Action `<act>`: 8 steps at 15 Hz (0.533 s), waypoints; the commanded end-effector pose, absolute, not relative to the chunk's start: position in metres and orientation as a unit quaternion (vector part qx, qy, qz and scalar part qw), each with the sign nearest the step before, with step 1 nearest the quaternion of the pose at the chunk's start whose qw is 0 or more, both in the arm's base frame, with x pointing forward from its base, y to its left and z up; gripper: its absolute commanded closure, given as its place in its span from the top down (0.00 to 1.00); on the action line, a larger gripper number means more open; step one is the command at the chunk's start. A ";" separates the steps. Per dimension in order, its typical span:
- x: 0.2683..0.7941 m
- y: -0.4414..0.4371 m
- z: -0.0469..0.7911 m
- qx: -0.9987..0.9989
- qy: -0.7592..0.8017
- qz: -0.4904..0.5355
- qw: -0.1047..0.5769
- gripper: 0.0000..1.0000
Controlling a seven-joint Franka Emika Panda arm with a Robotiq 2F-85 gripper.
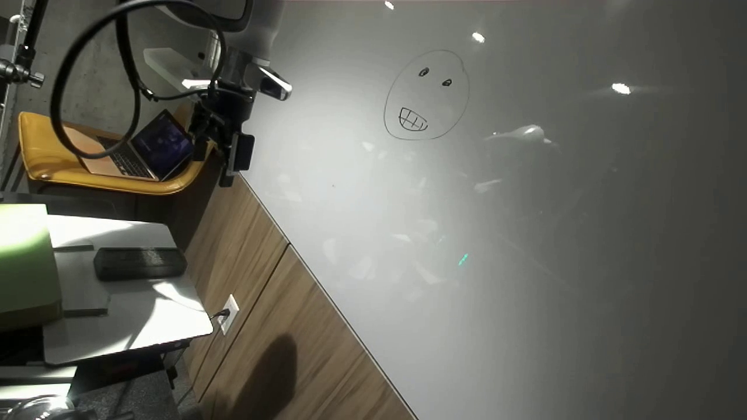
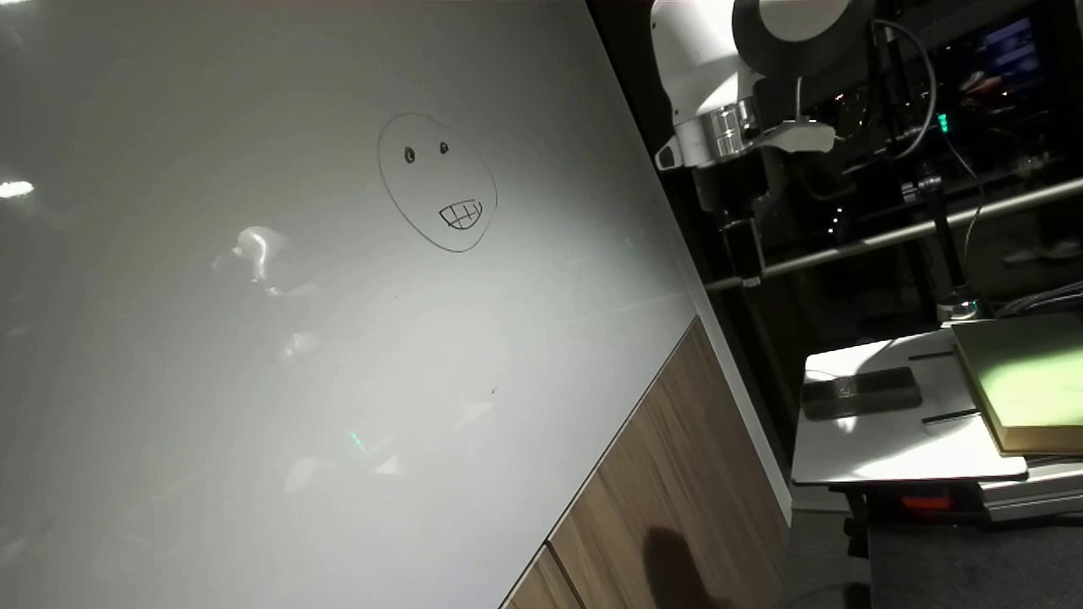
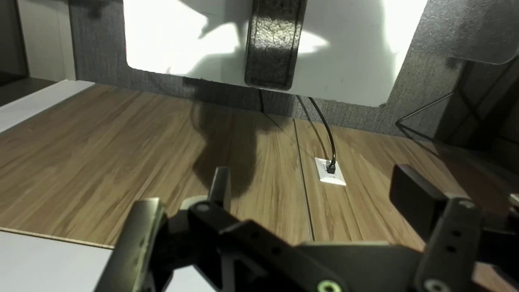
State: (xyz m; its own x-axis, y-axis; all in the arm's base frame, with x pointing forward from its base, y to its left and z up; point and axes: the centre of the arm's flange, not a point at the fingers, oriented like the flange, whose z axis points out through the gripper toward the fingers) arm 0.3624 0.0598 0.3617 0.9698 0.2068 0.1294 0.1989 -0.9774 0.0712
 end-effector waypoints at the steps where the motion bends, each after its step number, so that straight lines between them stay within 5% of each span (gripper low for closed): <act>1: 0.347 0.046 0.315 0.994 0.089 0.060 0.034 1.00; 8: 0.334 0.027 0.269 0.997 0.061 0.003 0.051 1.00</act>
State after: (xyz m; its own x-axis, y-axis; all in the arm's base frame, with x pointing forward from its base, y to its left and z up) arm 0.3741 0.0400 0.2911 0.9887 0.1489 0.0185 0.1469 -0.9857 0.0820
